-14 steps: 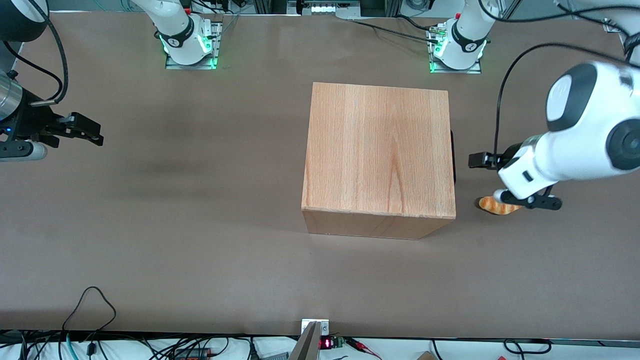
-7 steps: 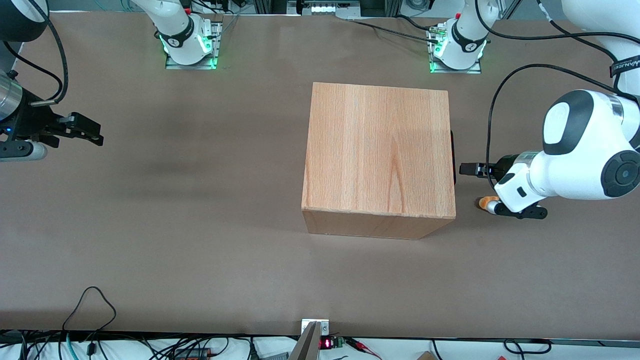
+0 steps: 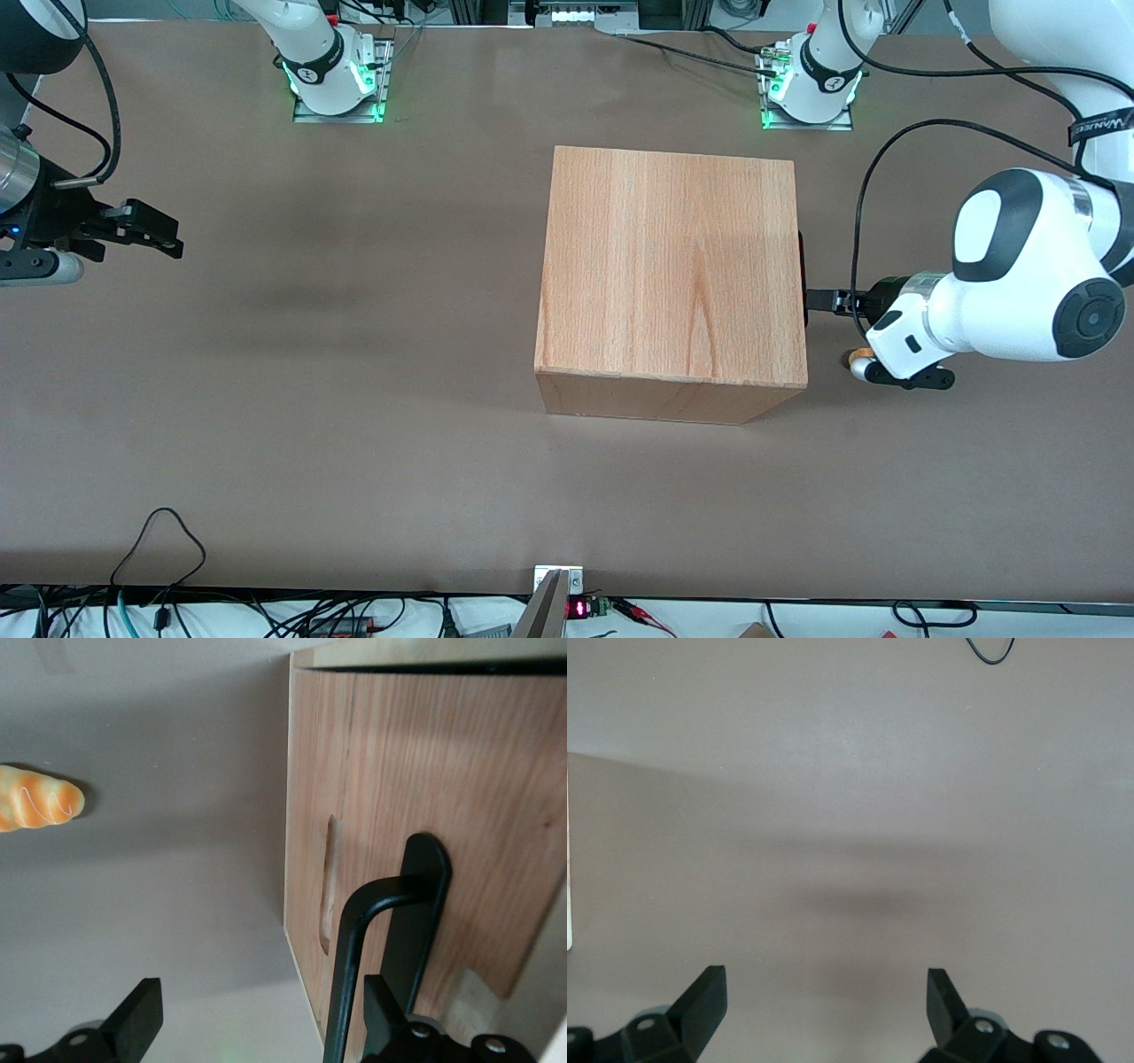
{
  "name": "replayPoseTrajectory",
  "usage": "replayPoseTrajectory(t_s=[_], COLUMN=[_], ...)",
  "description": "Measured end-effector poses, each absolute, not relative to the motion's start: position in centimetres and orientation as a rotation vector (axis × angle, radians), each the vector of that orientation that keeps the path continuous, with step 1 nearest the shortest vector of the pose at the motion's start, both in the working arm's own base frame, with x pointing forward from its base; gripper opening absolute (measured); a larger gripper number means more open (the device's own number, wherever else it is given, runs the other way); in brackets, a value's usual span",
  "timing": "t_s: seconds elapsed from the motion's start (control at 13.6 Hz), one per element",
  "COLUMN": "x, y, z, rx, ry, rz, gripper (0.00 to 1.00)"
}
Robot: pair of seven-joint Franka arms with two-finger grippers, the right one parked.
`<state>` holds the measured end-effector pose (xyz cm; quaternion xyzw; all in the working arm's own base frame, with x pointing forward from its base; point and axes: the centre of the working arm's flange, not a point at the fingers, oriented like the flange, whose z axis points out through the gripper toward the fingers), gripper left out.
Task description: Open top drawer with left arm
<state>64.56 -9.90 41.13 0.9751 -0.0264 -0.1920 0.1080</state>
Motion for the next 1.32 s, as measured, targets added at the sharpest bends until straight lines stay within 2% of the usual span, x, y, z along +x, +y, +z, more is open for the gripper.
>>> replayPoseTrajectory(t_s=[0.44, 1.32], x=[64.4, 64.6], y=[-10.1, -9.2], z=[38.9, 37.7], rx=[2.85, 2.848], ry=[-0.079, -0.061], rz=[-0.649, -0.683], gripper=[1.0, 1.0])
